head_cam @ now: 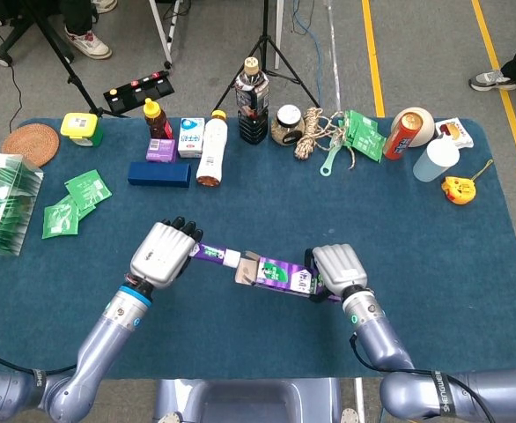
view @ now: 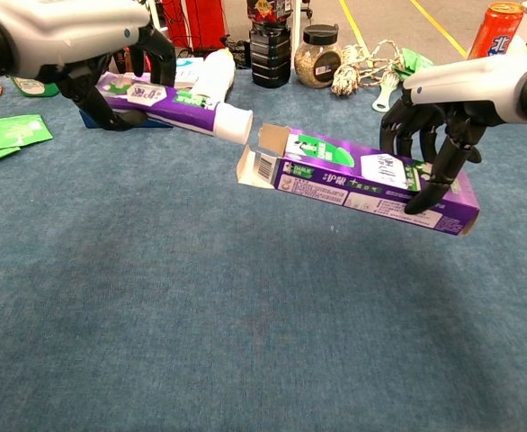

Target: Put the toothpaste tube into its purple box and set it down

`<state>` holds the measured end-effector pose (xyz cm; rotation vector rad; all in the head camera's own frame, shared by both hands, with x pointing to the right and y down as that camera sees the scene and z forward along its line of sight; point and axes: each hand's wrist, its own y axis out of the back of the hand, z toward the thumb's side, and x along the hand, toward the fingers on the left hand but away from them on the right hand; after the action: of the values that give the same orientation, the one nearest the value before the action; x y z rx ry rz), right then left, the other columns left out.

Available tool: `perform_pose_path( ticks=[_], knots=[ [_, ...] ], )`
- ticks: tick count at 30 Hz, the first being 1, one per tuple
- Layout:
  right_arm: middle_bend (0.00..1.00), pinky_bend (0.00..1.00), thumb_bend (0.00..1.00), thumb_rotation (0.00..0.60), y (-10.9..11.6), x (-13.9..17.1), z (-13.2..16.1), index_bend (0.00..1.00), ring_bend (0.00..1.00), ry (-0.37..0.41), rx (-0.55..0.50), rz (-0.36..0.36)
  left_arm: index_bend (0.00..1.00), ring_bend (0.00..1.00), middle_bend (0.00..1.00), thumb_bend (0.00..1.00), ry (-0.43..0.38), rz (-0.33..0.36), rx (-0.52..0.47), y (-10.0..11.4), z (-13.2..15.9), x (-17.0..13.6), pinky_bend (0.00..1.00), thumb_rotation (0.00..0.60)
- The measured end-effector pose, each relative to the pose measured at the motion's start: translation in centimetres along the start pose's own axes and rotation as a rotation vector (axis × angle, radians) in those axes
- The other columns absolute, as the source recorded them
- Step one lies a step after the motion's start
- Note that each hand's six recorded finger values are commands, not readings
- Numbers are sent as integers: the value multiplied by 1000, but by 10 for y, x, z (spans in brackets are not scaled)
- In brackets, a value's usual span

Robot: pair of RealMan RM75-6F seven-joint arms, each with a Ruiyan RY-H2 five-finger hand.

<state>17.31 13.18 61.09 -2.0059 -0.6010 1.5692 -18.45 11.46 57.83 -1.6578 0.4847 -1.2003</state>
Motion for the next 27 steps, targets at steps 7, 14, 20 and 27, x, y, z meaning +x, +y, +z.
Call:
perform_pose_path(
  ticks=[7,14,20,27],
  knots=[
    [646,697,327,600,3,-2,4,575,638,-3,-5,-13,437,296,364,384,9,-15,6,-6,9,3,515,600],
    [646,697,327,600,3,-1,6,575,638,1,-19,-19,438,297,364,385,12,-13,6,-5,18,5,514,600],
    [646,697,330,600,5,-1,9,574,638,13,-26,-33,437,296,364,383,22,-34,-24,-9,25,6,515,600],
    [646,698,330,600,7,0,13,574,638,30,-28,-59,438,297,364,380,39,-54,-50,-9,34,9,515,600]
  ],
)
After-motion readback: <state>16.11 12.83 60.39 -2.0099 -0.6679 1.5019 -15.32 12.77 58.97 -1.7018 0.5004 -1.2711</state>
